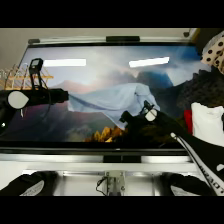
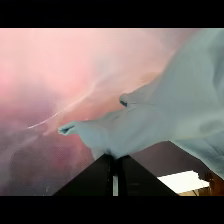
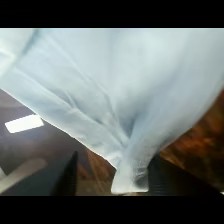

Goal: Fold the shirts.

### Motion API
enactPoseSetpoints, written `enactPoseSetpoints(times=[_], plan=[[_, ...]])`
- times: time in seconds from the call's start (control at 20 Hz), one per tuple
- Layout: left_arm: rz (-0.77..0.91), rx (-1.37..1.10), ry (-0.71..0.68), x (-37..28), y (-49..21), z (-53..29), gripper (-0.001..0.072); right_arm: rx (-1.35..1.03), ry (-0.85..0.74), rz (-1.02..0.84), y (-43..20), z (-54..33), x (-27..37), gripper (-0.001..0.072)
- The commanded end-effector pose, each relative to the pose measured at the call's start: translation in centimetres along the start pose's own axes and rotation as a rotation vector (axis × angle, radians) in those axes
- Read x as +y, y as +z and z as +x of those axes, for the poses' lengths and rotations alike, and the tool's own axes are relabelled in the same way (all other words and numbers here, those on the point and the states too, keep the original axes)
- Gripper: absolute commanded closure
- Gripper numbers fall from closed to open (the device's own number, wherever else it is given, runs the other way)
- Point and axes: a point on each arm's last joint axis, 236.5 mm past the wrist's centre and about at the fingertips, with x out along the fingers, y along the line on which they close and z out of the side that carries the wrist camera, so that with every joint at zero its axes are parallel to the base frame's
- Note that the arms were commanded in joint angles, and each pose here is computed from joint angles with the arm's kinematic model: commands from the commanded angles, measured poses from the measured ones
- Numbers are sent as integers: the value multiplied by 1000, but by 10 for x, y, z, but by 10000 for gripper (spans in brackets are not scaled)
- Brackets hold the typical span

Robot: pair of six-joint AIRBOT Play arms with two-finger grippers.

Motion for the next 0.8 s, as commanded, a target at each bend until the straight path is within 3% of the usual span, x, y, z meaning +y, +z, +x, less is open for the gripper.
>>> enactPoseSetpoints(times=[0.0,0.05,0.15,0.25,0.4,0.5,0.6,0.75], plan=[[7,-5,0,0,1,-1,670,-2,25,39,-12,18,9,414],[9,-8,0,0,2,-2,670,14,31,43,-17,17,12,651],[75,-36,0,-1,13,-11,670,11,62,-104,-13,-3,30,646],[92,-128,11,-1,50,-46,671,-43,59,-376,5,-52,52,646],[109,-474,49,-5,151,-176,671,-327,-40,-728,58,-203,90,646],[145,-785,93,-20,204,-312,671,-709,-28,-826,76,-354,131,646],[188,-1033,148,-39,215,-430,671,-1076,83,-874,42,-503,164,646],[144,-1210,158,-60,192,-521,671,-1297,246,-890,-30,-607,163,646]])
